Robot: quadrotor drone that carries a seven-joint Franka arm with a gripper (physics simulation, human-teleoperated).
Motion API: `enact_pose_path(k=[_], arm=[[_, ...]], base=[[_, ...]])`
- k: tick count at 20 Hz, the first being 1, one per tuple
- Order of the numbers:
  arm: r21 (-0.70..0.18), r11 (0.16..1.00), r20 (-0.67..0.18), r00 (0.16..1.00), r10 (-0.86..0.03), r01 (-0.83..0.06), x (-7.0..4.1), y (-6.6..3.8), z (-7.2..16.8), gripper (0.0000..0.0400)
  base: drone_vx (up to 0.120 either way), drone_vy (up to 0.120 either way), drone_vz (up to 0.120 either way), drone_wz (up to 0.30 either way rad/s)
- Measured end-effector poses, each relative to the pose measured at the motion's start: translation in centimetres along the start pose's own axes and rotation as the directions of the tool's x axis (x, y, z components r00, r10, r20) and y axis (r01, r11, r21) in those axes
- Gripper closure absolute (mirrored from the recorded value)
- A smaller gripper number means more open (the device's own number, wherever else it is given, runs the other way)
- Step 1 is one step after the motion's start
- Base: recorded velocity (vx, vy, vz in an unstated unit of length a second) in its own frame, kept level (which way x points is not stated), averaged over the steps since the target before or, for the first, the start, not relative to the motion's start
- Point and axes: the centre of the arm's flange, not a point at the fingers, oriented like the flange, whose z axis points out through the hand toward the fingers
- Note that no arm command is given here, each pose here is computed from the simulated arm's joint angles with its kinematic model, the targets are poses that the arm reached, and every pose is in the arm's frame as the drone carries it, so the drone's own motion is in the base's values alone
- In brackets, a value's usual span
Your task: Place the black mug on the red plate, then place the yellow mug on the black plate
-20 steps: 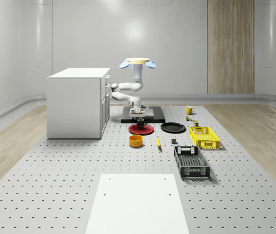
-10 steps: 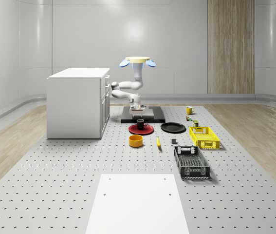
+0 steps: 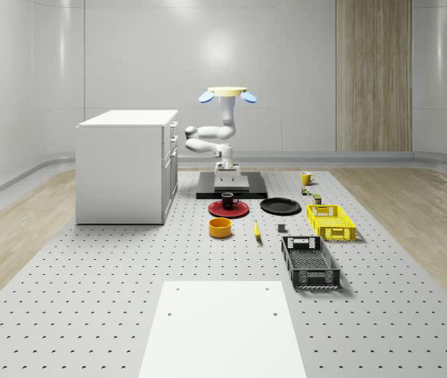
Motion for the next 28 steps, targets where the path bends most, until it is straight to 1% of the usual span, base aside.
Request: enact_pose_path(k=[28], arm=[[0.000,1.000,0.000,1.000,0.000,0.000,0.00,0.00,-0.11,0.0000]], base=[[-0.120,0.120,0.000,0.000]])
